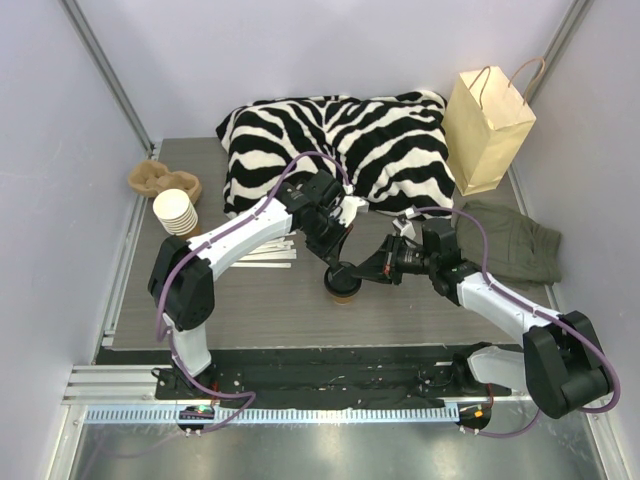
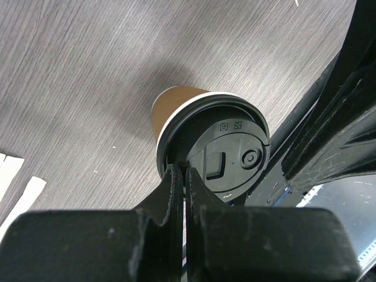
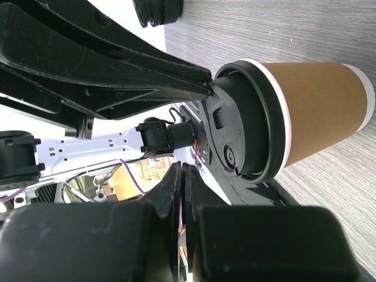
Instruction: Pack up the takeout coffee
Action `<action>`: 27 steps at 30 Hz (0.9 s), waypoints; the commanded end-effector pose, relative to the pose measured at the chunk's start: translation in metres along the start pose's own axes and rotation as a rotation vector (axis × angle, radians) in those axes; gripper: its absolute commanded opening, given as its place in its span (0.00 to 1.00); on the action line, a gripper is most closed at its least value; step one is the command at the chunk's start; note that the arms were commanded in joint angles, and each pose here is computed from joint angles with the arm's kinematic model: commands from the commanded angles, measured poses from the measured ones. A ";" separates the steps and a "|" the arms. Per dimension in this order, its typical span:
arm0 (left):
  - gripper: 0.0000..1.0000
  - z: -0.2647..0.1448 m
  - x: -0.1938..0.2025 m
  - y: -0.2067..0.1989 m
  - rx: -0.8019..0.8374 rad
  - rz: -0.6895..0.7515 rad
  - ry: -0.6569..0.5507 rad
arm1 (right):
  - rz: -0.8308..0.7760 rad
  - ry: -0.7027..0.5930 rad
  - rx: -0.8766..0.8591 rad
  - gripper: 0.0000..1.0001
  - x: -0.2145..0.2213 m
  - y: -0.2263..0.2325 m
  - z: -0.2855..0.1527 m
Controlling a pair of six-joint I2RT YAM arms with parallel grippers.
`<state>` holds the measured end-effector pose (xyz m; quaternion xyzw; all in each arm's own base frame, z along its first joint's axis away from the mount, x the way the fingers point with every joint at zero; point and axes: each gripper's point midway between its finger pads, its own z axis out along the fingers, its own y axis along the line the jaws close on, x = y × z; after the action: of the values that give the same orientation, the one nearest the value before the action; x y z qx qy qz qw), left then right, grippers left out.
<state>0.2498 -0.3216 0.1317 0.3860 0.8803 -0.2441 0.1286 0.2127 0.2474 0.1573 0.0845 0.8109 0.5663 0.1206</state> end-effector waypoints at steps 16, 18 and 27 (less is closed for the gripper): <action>0.00 0.016 0.004 0.007 -0.001 -0.013 0.008 | -0.043 0.012 0.004 0.01 0.000 -0.010 0.011; 0.00 0.017 0.006 0.006 0.001 -0.016 0.013 | -0.030 0.026 0.010 0.01 0.002 -0.015 0.014; 0.01 0.008 0.001 0.002 0.009 -0.016 -0.010 | 0.005 0.075 0.080 0.01 0.011 -0.042 0.018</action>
<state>0.2512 -0.3246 0.1259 0.3783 0.8819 -0.2500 0.1289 0.2113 0.2536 0.1242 0.0798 0.8257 0.5512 0.0892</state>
